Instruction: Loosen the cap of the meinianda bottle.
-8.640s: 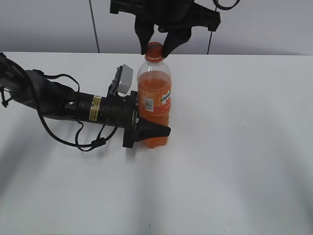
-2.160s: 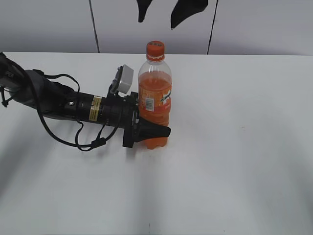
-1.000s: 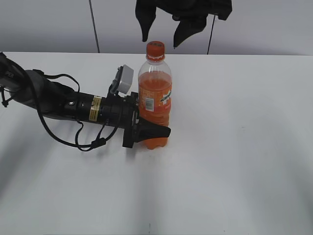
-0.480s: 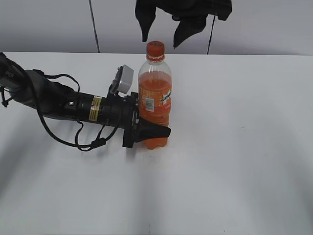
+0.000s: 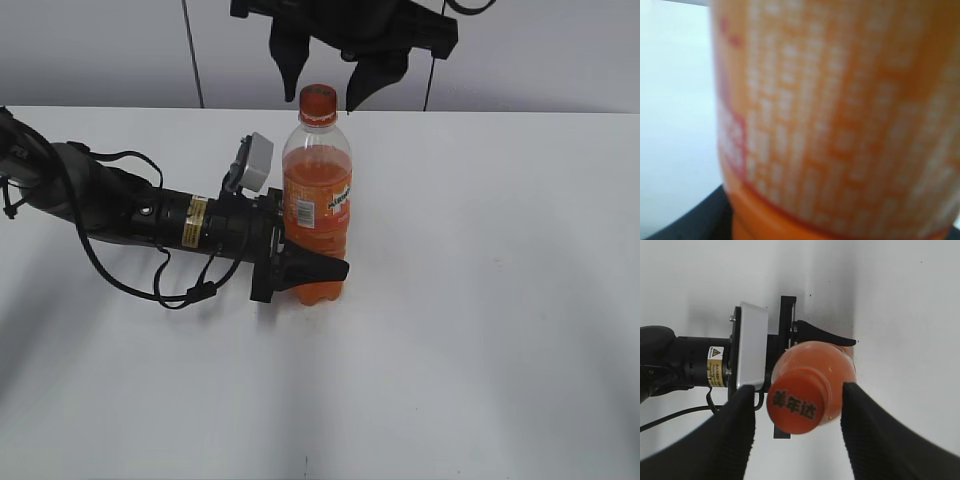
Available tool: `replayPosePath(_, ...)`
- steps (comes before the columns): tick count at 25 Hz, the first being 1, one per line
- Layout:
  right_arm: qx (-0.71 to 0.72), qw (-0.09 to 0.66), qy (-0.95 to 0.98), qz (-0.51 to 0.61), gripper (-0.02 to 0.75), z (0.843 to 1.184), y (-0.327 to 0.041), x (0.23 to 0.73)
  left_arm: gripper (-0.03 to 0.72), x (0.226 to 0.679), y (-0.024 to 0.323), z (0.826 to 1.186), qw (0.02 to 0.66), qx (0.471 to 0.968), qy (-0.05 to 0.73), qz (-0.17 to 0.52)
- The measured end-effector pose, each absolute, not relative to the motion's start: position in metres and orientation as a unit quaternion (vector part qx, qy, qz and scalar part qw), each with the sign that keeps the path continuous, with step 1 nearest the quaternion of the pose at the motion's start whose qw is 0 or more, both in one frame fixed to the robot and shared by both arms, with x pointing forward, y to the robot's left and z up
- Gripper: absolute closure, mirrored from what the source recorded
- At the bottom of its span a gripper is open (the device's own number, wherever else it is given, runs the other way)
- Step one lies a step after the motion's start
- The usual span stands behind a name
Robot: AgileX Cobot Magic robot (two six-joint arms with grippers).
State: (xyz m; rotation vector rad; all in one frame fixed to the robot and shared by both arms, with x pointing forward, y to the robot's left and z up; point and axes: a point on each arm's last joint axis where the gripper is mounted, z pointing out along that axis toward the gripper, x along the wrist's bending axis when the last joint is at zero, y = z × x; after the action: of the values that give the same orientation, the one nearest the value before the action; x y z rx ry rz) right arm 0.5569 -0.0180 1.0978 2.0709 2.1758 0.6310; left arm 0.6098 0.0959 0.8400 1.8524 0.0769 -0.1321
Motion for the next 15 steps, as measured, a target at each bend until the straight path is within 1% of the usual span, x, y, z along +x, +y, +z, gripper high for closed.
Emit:
replayPosePath(12,0.673,0.035,0.71,0.202,0.332,1.0904,-0.0149,0.5601,0.279,0.6095,0.0959,0.84,0.598,0.799,0.032,-0.058)
replayPosePath(13,0.673,0.035,0.71,0.202,0.342,1.0904,-0.0148,0.5601,0.279,0.6095,0.0959,0.84,0.598,0.799,0.032,-0.058)
replayPosePath(15,0.673,0.035,0.711,0.201,0.391,1.0902,-0.0149,0.56,0.279,0.6094,0.0959,0.84,0.598,0.799,0.031,-0.058)
